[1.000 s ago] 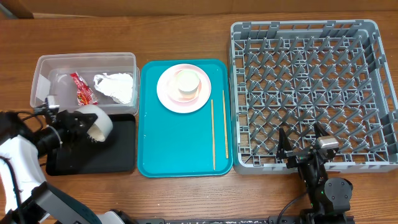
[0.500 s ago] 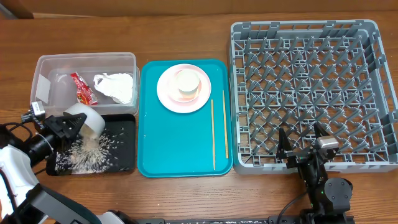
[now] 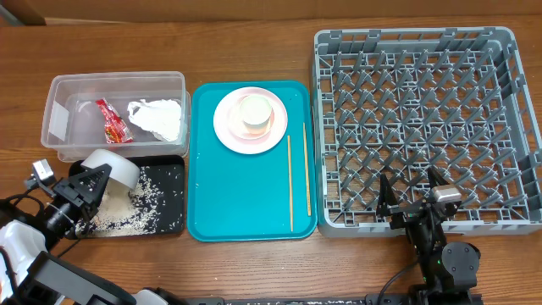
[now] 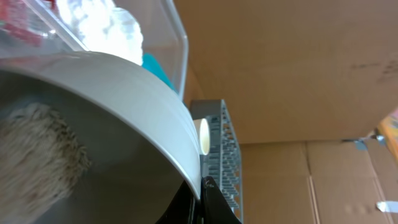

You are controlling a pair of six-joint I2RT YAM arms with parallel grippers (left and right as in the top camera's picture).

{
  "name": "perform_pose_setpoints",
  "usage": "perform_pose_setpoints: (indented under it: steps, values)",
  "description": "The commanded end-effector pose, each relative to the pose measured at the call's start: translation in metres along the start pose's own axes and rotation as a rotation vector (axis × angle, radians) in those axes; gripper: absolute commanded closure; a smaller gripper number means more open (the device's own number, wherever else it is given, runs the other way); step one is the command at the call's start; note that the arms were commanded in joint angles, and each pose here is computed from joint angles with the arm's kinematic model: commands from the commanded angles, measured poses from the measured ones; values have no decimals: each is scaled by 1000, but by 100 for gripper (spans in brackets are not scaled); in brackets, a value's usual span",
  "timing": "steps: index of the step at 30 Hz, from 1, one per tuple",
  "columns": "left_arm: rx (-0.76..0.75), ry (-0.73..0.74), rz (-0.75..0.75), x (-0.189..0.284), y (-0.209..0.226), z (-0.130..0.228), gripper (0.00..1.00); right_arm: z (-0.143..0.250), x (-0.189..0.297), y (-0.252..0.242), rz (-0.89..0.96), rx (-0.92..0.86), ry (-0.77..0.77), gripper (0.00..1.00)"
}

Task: Sort waste into correct bins and load items into the dishwasher
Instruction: 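Carry the bowl over the black tray and tip out the rice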

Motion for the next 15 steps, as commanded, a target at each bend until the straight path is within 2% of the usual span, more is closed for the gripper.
perform_pose_setpoints:
  steps: [1,3,10,15]
  values:
    - [-69,-48,157,3,-21,-5,96,2,0,0,-2,4,-2,0]
    - [-59,-59,211,4,-27,-8,96,2,0,0,-2,4,-2,0]
    - [-65,-44,218,0,-29,-4,96,2,0,0,-2,4,-2,0]
    - [52,-31,221,0,-30,-2,96,2,0,0,-2,4,-2,0]
Point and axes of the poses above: each gripper's point midway between its finger pads, its own x axis back along the fingers, its own y axis along the line the jaws close on, z = x × y, the point moved 5 cm from there along x, back along the fingers, and after that the axes turned 6 degrees about -x, right-handed, at the moved point
